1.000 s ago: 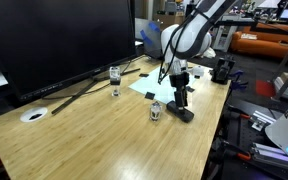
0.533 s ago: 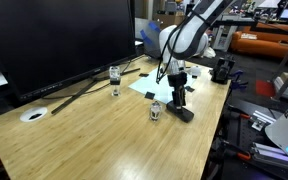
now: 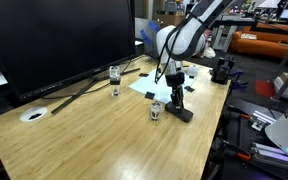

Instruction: Erase the whiteboard with the duster

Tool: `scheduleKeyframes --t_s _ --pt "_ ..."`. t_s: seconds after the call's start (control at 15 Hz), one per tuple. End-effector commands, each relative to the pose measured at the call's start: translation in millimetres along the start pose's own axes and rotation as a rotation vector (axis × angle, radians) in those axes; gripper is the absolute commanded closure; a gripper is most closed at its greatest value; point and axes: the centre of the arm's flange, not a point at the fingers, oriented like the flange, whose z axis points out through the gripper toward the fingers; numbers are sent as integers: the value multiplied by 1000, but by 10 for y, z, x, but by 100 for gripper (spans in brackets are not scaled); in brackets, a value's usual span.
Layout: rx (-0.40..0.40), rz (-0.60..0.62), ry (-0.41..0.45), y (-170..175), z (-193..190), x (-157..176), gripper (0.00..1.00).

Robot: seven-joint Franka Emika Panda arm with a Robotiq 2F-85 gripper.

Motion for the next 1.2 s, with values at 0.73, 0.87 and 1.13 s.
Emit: scheduleKeyframes --t_s 0.73,0.87,1.13 --pt "12 -19 0 106 -37 71 16" --pt "12 -13 -4 126 -24 72 4" --pt "21 6 3 101 -24 106 0"
